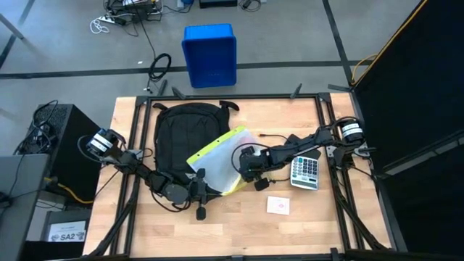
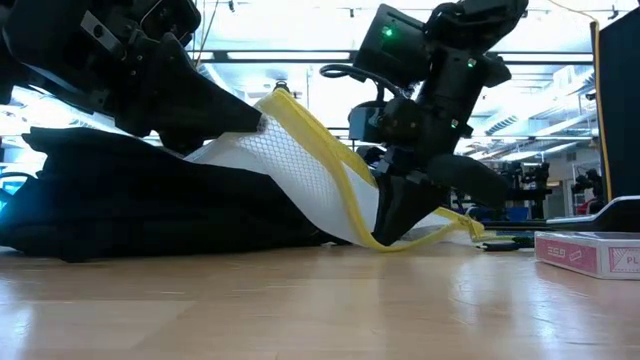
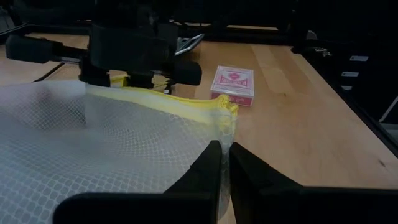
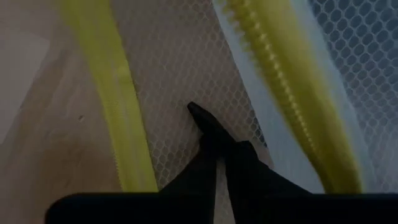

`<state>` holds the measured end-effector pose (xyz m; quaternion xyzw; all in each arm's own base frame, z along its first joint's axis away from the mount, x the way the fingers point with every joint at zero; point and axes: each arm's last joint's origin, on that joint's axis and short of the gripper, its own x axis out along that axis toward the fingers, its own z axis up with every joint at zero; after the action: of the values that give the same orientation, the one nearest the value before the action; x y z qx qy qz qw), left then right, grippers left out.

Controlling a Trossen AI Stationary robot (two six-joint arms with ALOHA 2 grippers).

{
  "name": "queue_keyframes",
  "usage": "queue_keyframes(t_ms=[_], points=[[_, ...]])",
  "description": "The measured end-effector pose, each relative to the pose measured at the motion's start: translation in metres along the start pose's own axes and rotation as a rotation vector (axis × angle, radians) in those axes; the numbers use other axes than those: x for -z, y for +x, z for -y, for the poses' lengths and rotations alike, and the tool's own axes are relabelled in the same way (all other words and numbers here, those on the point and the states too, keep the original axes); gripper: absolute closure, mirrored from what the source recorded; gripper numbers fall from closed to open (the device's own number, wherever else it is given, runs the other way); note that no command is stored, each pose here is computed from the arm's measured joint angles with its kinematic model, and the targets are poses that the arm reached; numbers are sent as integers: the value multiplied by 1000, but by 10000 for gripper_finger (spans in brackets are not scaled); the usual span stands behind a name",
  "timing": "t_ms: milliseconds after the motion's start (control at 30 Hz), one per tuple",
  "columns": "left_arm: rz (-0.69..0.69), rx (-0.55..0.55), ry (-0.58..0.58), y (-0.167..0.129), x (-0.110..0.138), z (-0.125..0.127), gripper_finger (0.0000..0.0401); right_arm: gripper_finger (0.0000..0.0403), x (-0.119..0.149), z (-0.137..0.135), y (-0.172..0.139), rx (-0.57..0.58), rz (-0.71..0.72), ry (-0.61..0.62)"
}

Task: Unpack backpack
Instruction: Remove the black ballpen from the white zip bag

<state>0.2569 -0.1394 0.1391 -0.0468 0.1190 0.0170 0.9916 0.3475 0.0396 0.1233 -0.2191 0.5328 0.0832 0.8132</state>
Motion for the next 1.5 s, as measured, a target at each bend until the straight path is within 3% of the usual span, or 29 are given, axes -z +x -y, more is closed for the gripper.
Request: queue_keyframes(t_ms=[233,600,767,900,1067,1300,1500], points=[[0,1,0,0,0,0,401,382,-10,-10,-5,8,8,-29],[-4,17,1,0,0,1,401,254,-28,-15,-14,51,15,-96],[-5,21,0,0,0,1,401,229,-25,-4,-7,31,19,-70],[-7,27,-3,0,0,1,401,244,-18,7,9,-57,8,-31],[-8,30,-3,0,0,1,401,292,-12,14,17,-136,6,35],[-10,33,-3,0,0,1,401,387,-15,10,14,-123,8,4],[-12,31,-1,0,0,1,401,401,-26,0,-1,-82,10,-24]])
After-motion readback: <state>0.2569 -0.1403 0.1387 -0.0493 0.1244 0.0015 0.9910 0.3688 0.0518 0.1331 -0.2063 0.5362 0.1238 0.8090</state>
